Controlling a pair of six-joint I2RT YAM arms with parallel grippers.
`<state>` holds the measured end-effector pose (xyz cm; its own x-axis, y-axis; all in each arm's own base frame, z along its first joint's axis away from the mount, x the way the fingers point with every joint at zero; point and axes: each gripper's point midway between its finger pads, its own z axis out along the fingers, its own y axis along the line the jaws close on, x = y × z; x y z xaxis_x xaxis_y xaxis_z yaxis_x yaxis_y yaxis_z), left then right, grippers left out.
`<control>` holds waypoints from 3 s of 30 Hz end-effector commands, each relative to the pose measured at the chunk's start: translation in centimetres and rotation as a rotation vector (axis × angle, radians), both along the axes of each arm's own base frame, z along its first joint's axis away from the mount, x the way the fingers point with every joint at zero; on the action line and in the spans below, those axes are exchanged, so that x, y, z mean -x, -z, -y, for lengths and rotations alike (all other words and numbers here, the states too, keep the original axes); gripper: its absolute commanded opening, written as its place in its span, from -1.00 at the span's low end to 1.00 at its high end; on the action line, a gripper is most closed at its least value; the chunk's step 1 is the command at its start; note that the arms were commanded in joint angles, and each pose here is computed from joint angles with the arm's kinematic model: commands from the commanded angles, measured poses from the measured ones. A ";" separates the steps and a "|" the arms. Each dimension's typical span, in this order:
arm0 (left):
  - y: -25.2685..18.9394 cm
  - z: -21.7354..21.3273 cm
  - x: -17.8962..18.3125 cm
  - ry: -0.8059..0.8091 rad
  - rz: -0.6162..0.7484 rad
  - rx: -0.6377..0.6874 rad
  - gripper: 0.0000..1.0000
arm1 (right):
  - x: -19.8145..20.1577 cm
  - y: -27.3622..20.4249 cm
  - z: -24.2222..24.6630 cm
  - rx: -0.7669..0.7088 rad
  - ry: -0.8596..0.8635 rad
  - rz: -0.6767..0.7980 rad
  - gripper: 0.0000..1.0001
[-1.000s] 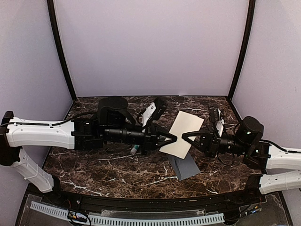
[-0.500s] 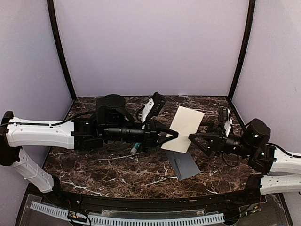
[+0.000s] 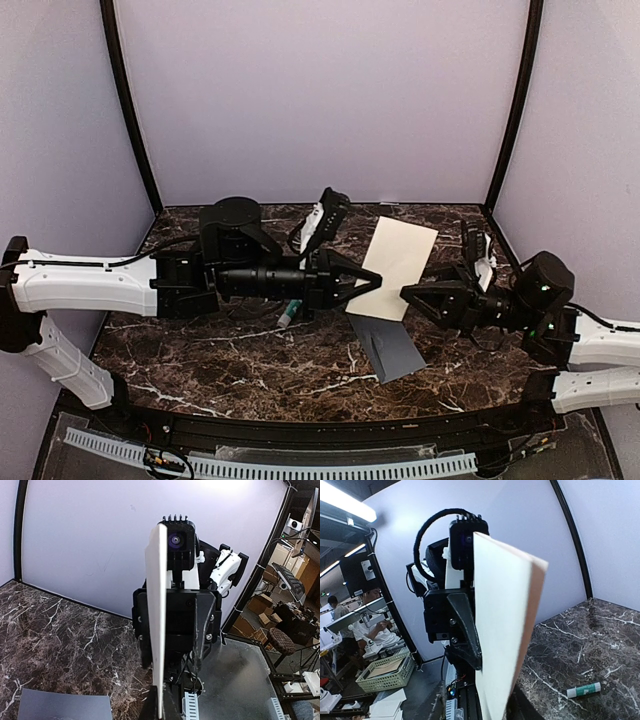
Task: Place the letter into the envelope and seal it
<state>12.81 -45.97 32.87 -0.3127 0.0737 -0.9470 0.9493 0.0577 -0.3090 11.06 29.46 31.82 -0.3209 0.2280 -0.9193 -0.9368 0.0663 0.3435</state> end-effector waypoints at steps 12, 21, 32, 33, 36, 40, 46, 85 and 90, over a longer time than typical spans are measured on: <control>-2.7 -0.8 0.7 0.020 0.000 0.109 -1.00 | 1.0 -2.7 0.4 -0.098 -0.033 0.069 -0.57; -3.4 -1.2 1.2 0.040 -0.005 0.152 -1.00 | 0.2 -2.9 0.3 -0.103 -0.001 0.054 -0.27; -3.6 -1.1 1.7 0.071 -0.004 0.175 -1.00 | 0.4 -2.9 -0.1 -0.102 -0.025 0.050 -0.34; -3.6 -1.0 1.7 0.070 -0.004 0.175 -1.00 | 0.5 -3.0 -0.1 -0.101 -0.031 0.052 -0.40; -3.5 -0.9 1.6 0.068 -0.007 0.174 -1.00 | 0.5 -3.0 -0.1 -0.105 -0.029 0.054 -0.55; -3.4 -0.9 1.5 0.060 -0.007 0.174 -1.00 | 0.7 -3.1 0.0 -0.110 -0.036 0.057 -0.76; -3.2 -0.7 1.2 0.047 -0.011 0.171 -1.00 | 0.8 -3.1 -0.1 -0.108 -0.046 0.052 -1.00; 19.4 0.8 -9.8 -0.863 -0.277 -0.502 0.55 | -15.5 10.5 11.1 0.347 1.206 -0.053 -1.00; 21.3 2.0 -9.0 -0.861 -0.295 -0.516 0.51 | -15.4 11.6 12.0 0.343 1.244 -0.023 -1.00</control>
<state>21.92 -47.39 10.93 -0.6594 0.1369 -0.7393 0.4508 0.8589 -0.2430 26.25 18.42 19.25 -0.1661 0.1194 -0.9789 -0.2179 0.9637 0.1545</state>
